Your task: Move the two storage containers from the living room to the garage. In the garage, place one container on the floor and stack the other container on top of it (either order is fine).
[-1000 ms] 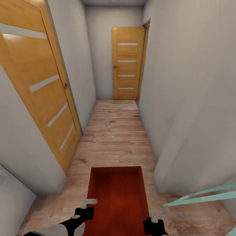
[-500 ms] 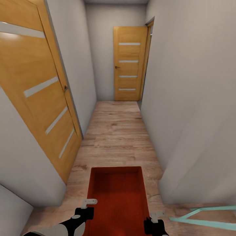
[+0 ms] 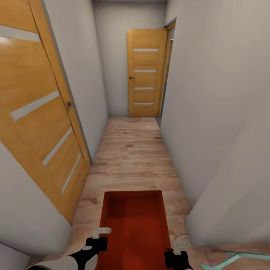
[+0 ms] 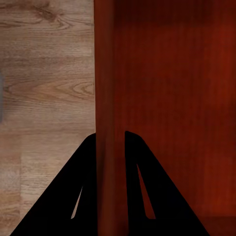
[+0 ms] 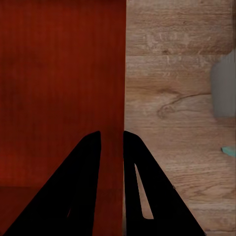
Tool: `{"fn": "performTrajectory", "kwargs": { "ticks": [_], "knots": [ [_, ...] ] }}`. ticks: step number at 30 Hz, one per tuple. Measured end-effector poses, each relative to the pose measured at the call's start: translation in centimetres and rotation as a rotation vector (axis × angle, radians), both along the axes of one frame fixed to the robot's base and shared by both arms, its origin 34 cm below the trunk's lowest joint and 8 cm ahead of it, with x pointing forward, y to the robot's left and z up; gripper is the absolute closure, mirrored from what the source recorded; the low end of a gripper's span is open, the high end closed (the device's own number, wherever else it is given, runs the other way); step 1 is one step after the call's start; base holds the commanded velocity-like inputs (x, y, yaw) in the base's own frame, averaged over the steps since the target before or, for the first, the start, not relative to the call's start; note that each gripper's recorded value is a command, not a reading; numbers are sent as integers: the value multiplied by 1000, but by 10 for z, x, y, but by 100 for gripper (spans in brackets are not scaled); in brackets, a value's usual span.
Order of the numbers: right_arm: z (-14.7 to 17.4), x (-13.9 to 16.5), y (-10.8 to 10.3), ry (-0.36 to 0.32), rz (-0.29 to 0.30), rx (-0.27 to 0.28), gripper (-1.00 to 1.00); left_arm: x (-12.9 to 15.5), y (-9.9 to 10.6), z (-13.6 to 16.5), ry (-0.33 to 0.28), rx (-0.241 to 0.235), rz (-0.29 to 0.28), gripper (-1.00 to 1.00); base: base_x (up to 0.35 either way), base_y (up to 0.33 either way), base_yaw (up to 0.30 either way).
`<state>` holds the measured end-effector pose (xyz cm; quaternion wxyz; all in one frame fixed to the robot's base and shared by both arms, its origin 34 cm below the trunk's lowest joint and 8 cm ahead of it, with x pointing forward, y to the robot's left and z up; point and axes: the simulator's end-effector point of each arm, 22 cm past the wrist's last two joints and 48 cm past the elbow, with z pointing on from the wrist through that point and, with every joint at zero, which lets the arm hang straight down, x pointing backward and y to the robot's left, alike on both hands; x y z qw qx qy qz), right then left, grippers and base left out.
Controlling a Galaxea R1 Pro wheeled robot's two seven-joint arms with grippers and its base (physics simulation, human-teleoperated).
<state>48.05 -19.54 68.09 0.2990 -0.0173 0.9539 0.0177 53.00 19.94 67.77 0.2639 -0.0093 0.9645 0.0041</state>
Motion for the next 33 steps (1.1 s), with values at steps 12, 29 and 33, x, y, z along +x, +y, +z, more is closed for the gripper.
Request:
{"fn": "performTrajectory", "kwargs": {
  "ticks": [12, 29, 33],
  "knots": [
    [0, 0, 0, 0, 0, 0, 100, 0, 0, 0, 0, 0, 0, 100, 314, 84, -18],
    [0, 0, 0, -1, 0, 0, 100, 0, 0, 0, -1, 0, 1, 100, 316, 31, 0],
    [1, 1, 0, -3, 2, -1, 100, 0, 0, 0, -3, -1, 2, 100, 316, 0, 0]
  ]
}}
